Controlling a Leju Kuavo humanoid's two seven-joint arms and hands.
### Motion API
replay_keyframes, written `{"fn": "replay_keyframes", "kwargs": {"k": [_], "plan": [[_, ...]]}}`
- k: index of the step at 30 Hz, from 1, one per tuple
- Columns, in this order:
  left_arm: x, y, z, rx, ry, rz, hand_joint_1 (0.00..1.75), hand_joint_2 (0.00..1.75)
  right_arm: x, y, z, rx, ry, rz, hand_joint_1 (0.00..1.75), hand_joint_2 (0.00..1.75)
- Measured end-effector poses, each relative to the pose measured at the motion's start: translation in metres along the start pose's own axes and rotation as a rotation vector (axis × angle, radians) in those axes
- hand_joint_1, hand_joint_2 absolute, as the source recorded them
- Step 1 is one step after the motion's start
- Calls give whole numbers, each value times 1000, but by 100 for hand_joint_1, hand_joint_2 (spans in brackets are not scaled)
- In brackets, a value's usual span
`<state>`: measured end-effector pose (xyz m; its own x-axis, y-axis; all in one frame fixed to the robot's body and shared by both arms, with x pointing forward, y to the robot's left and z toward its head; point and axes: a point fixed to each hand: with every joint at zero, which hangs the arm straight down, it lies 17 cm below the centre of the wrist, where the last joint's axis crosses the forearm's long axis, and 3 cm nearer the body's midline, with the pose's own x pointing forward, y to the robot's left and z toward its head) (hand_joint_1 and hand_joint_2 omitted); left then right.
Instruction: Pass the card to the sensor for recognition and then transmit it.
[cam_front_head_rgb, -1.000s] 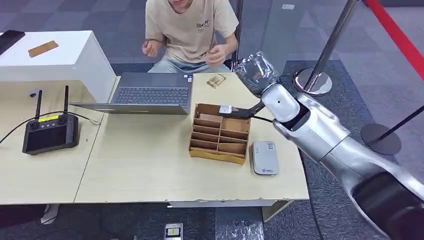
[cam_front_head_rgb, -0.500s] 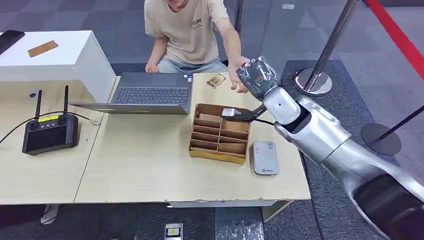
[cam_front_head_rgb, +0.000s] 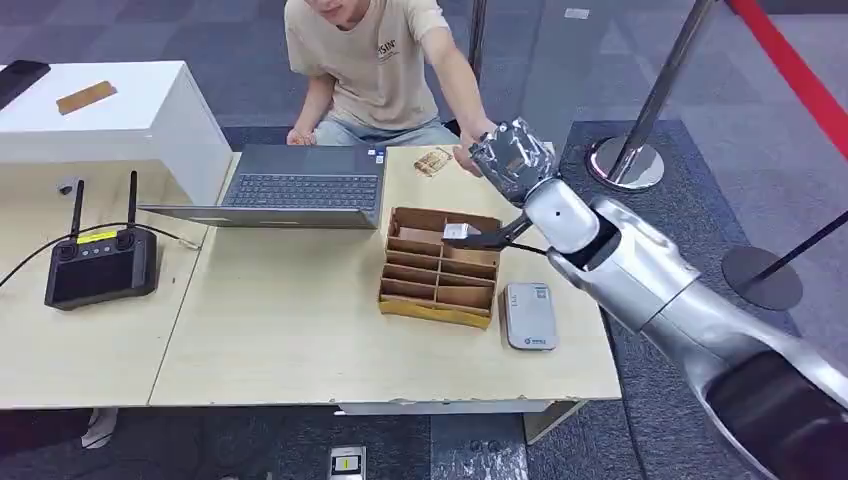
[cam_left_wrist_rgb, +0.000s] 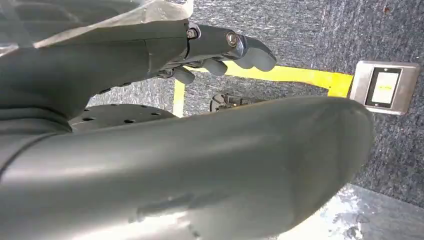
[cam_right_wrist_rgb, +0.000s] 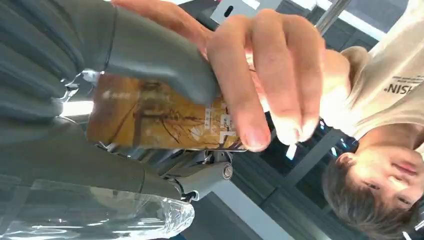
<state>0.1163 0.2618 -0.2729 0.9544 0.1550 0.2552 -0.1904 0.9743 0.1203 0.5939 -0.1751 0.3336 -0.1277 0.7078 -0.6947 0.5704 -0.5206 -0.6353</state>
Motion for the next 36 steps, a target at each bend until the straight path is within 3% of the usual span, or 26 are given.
{"fn": "replay_keyframes", "kwargs": {"k": [1,6,10,11,20,25,26,31,32,36], "plan": [[0,0,0,1,0,-1,0,0,2,1,0,2,-3,1,0,0],[-1,1,0,3,4,-1,0,0,7,7,4,21,-4,-54,0,0],[-2,2,0,10,11,-2,0,0,4,10,15,1,67,-178,0,0],[-2,2,0,11,11,-4,0,0,3,10,18,-10,89,-211,0,175],[-3,4,0,19,14,-8,0,0,-8,47,67,58,269,-526,0,175],[-3,5,-1,26,10,-8,0,0,-17,54,93,28,392,-803,0,175],[-3,5,-1,28,10,-8,0,0,-21,55,97,23,415,-857,0,0],[-2,6,-1,32,10,4,0,0,-26,48,110,-54,463,-1127,0,0],[-2,6,-1,32,9,7,0,0,-27,45,111,-78,467,-1193,0,175],[-2,6,-1,35,8,14,0,0,-28,34,121,-155,489,-1353,0,175]]}}
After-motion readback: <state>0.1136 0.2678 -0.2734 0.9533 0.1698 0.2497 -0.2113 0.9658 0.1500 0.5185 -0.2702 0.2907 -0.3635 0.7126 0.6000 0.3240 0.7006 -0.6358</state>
